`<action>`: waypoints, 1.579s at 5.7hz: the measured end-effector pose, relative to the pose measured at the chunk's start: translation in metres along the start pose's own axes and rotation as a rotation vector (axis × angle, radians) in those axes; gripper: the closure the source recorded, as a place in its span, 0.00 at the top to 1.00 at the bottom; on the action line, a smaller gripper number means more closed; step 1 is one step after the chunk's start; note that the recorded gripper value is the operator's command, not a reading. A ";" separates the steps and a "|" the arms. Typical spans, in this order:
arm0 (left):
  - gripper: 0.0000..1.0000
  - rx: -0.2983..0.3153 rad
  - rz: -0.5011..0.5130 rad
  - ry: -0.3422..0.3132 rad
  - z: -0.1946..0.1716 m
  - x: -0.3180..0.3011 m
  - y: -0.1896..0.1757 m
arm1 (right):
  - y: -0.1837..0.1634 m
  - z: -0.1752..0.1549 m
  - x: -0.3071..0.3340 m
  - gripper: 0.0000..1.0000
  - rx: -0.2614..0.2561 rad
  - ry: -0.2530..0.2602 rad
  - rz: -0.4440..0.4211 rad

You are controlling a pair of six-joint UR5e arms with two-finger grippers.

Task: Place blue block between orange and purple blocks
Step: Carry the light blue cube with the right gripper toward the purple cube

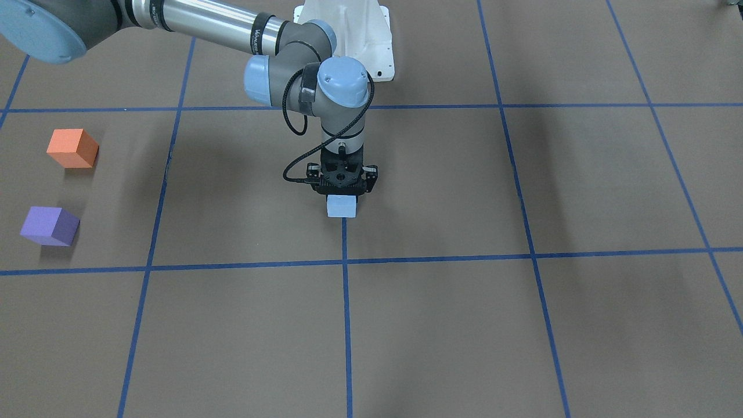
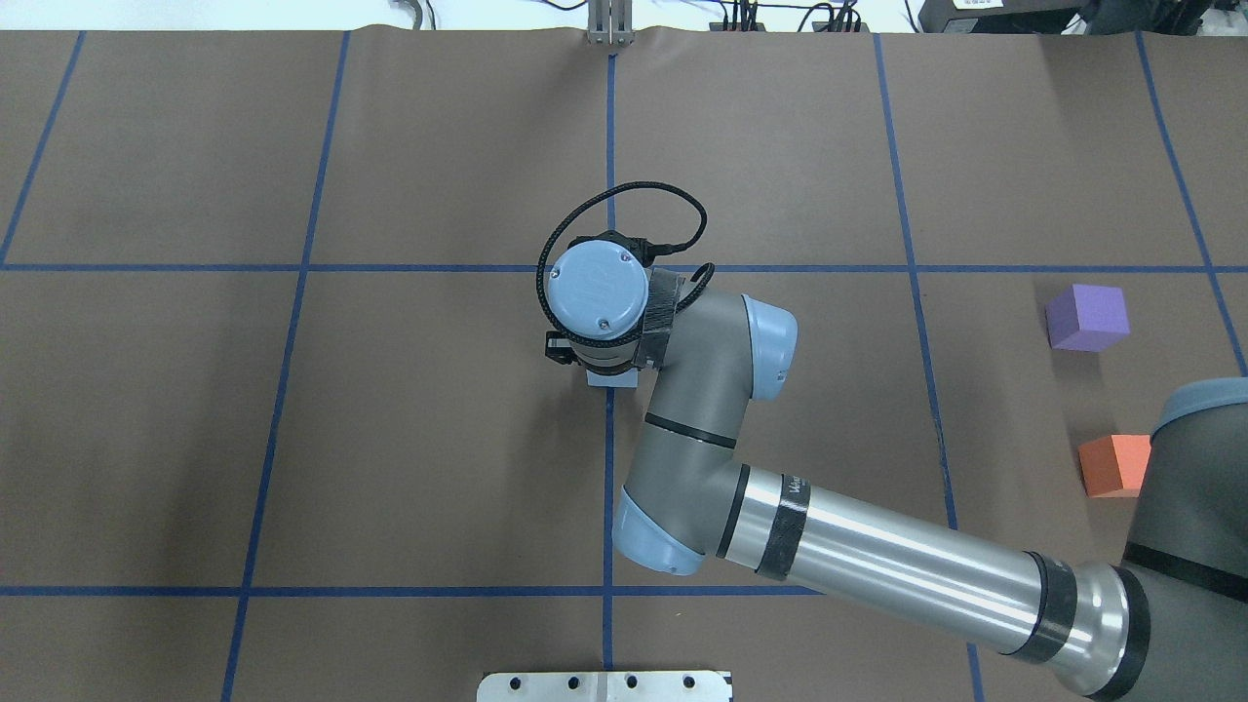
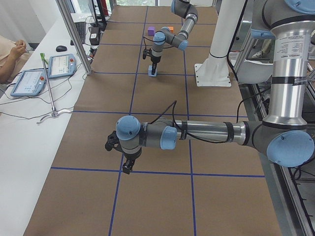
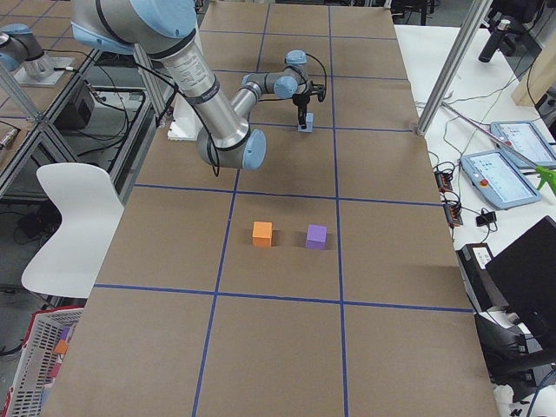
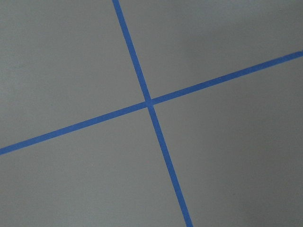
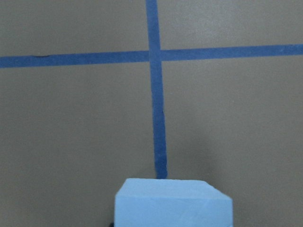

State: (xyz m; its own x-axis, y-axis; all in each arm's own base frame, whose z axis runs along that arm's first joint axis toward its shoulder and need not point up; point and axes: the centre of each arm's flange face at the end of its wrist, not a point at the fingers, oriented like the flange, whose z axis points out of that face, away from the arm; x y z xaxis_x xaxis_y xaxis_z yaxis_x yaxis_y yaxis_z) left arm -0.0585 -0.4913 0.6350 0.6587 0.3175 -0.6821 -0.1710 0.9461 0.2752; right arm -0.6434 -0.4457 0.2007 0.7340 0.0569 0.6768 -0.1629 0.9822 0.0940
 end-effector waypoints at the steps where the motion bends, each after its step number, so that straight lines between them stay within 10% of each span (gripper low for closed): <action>1: 1.00 -0.001 -0.002 0.000 0.001 -0.001 0.000 | -0.014 -0.006 0.011 0.03 0.008 -0.003 -0.008; 5: 1.00 -0.016 -0.107 0.001 0.007 -0.006 0.006 | -0.120 -0.089 0.275 0.04 -0.033 0.008 -0.129; 9: 1.00 0.025 -0.213 -0.014 0.006 -0.003 0.013 | -0.054 -0.087 0.512 0.03 -0.058 0.033 -0.146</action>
State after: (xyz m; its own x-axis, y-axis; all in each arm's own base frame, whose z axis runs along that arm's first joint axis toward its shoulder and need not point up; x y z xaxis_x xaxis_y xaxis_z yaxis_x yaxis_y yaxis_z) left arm -0.0586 -0.4805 0.6446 0.6879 0.1097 -0.7174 -0.0091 0.9898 0.1425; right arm -0.2014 -0.4543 0.4787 0.7687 -0.0817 0.6344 -0.0158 0.9891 0.1466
